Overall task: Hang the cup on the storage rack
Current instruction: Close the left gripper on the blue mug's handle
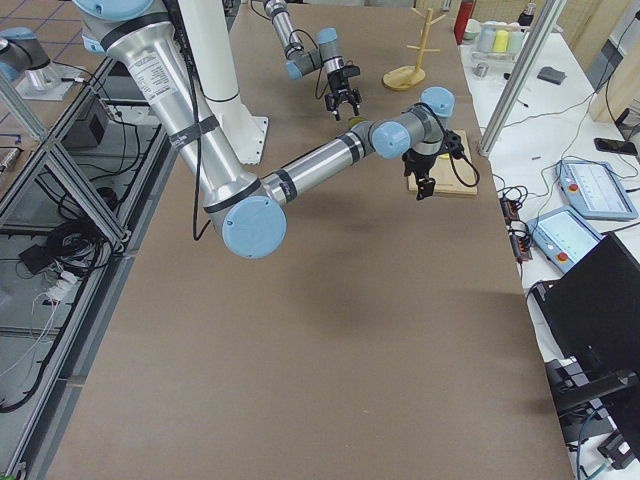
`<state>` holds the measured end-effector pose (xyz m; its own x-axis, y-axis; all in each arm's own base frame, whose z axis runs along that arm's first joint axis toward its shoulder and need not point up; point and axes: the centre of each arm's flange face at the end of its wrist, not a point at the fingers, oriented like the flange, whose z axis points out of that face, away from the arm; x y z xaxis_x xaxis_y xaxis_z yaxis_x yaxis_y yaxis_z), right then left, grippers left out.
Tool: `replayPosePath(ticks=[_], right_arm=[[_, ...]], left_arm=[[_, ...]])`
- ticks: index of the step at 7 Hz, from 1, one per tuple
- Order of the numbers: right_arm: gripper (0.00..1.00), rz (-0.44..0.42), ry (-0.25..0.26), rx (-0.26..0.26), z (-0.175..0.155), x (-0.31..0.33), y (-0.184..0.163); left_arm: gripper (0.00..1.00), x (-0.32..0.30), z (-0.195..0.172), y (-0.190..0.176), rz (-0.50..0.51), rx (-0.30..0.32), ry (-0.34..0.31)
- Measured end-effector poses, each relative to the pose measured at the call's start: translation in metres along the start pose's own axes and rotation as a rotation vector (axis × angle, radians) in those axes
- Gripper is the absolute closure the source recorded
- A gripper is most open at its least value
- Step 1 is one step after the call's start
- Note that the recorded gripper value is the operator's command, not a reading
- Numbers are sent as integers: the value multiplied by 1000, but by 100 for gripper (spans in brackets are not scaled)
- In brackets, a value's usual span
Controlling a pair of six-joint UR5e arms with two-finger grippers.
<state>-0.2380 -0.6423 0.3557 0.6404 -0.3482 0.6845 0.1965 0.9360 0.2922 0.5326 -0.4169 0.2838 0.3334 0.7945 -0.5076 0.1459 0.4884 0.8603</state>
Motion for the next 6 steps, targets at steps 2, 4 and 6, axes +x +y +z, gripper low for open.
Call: replayPosePath(ticks=[2, 4, 6], right_arm=[[1, -5, 0, 0, 0, -1, -1], [1, -4, 1, 0, 0, -2, -1], [1, -2, 2, -4, 4, -1, -2]], left_arm=[[10, -12, 6, 4, -4, -3, -39], [23, -15, 10, 7, -12, -10, -48], [38, -14, 15, 13, -16, -22, -48]])
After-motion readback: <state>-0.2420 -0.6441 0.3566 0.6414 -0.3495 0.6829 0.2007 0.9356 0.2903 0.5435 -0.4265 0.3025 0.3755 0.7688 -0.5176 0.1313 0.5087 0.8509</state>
